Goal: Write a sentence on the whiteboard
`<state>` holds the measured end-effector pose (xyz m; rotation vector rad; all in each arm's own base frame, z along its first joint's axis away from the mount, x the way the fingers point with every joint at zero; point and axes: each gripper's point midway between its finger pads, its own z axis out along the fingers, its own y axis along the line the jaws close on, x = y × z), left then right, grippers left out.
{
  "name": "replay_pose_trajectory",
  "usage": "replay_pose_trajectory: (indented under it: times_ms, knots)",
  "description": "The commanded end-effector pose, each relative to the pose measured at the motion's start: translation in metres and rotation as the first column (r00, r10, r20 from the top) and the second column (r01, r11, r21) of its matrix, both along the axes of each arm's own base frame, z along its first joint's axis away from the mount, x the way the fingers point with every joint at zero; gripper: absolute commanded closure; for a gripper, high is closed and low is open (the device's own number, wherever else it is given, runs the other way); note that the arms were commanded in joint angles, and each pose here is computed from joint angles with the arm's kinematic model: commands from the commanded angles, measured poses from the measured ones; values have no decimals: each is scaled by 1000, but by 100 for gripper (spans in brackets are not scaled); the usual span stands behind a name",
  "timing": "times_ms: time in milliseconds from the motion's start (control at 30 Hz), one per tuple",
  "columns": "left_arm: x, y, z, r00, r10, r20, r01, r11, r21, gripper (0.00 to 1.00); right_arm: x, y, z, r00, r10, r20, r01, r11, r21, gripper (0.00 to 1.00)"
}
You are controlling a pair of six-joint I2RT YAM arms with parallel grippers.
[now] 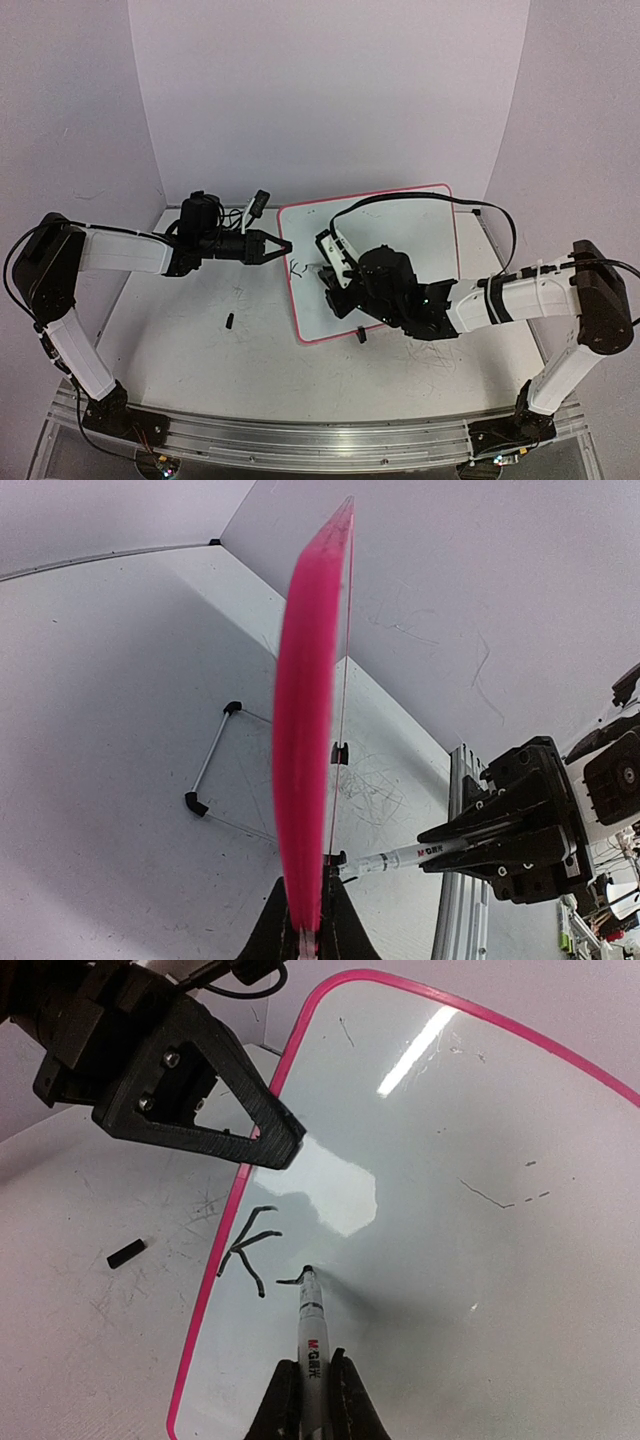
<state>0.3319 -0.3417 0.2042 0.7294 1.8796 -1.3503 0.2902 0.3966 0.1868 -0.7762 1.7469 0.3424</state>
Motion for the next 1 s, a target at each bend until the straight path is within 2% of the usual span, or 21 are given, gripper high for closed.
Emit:
replay_pose_trajectory:
  times_ms: [0, 967]
  knots:
    - [1, 0, 21, 996, -2, 86, 5, 999, -33, 92, 8, 7, 20, 999, -18, 32, 16, 998, 59, 100]
    - [1, 0, 23, 996, -2, 91, 5, 999, -35, 92, -4, 7, -12, 998, 29, -54, -29, 1000, 6, 100]
